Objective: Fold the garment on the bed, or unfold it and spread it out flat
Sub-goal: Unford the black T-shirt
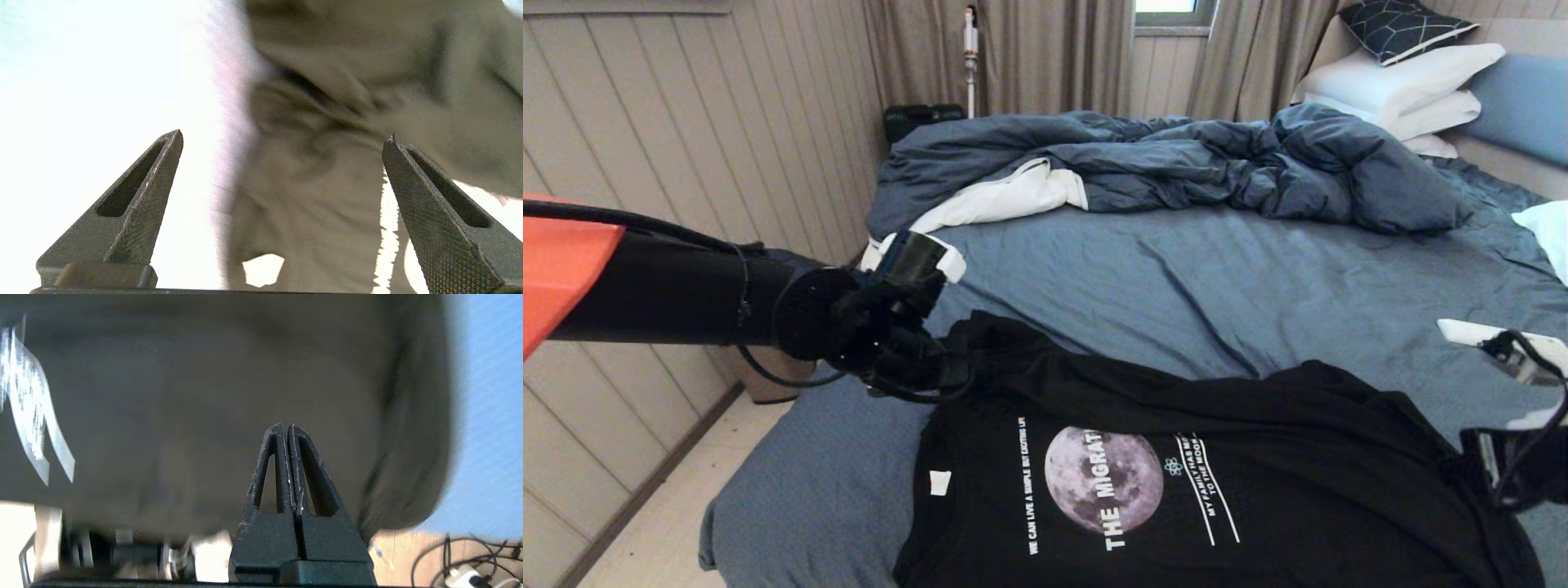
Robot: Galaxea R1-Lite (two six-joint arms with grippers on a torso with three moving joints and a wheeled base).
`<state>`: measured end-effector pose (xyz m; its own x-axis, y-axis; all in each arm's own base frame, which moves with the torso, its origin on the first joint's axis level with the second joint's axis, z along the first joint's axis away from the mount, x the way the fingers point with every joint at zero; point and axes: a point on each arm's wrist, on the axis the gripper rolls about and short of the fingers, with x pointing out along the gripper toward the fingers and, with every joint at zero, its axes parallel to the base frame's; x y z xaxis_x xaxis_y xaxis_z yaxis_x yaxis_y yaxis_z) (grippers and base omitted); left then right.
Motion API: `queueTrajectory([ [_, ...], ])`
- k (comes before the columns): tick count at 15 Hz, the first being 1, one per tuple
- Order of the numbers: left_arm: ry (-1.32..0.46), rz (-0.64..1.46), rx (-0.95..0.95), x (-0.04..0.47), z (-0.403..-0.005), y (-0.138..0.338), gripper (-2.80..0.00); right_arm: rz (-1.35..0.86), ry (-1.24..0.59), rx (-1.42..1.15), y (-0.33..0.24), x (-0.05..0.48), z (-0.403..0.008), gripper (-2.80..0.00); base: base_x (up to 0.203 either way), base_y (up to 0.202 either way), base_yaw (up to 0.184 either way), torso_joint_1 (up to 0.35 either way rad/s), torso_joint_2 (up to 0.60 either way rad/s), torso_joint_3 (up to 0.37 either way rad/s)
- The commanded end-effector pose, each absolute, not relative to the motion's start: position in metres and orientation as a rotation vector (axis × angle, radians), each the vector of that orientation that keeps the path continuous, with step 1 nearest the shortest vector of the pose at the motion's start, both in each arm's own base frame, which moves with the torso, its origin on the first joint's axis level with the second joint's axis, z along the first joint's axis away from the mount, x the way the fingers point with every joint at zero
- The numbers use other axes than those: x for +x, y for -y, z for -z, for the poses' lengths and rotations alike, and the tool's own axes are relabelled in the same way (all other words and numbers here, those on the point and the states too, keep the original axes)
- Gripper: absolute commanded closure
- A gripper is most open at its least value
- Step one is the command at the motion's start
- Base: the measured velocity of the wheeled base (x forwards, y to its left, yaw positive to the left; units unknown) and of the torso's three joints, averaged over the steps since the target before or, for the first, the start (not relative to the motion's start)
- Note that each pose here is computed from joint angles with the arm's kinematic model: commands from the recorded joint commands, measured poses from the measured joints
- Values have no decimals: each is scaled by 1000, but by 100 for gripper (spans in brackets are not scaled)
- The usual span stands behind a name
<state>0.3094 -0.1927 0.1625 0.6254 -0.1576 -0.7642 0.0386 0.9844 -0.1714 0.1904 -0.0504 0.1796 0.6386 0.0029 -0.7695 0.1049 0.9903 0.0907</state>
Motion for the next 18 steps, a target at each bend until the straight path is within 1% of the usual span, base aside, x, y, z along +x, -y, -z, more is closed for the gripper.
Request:
queueTrajectory([
  [1, -867, 87, -155, 314, -170, 179, -280, 104, -895, 170, 70, 220, -179, 0, 0, 0, 0, 0, 0, 0],
  [5, -872, 94, -110, 322, -158, 180, -280, 144, -904, 229, 87, 256, -172, 0, 0, 0, 0, 0, 0, 0],
  [8, -855, 114, -86, 332, -146, 186, -280, 145, -851, 222, 93, 275, -170, 0, 0, 0, 0, 0, 0, 0],
  [13, -890, 111, -63, 342, -120, 194, -280, 145, -856, 224, 106, 312, -146, 0, 0, 0, 0, 0, 0, 0],
  [15, -897, 108, -61, 344, -114, 195, -280, 150, -813, 220, 108, 319, -147, 0, 0, 0, 0, 0, 0, 0],
  [18, -885, 111, -68, 344, -117, 195, -280, 159, -788, 223, 106, 316, -153, 0, 0, 0, 0, 0, 0, 0],
])
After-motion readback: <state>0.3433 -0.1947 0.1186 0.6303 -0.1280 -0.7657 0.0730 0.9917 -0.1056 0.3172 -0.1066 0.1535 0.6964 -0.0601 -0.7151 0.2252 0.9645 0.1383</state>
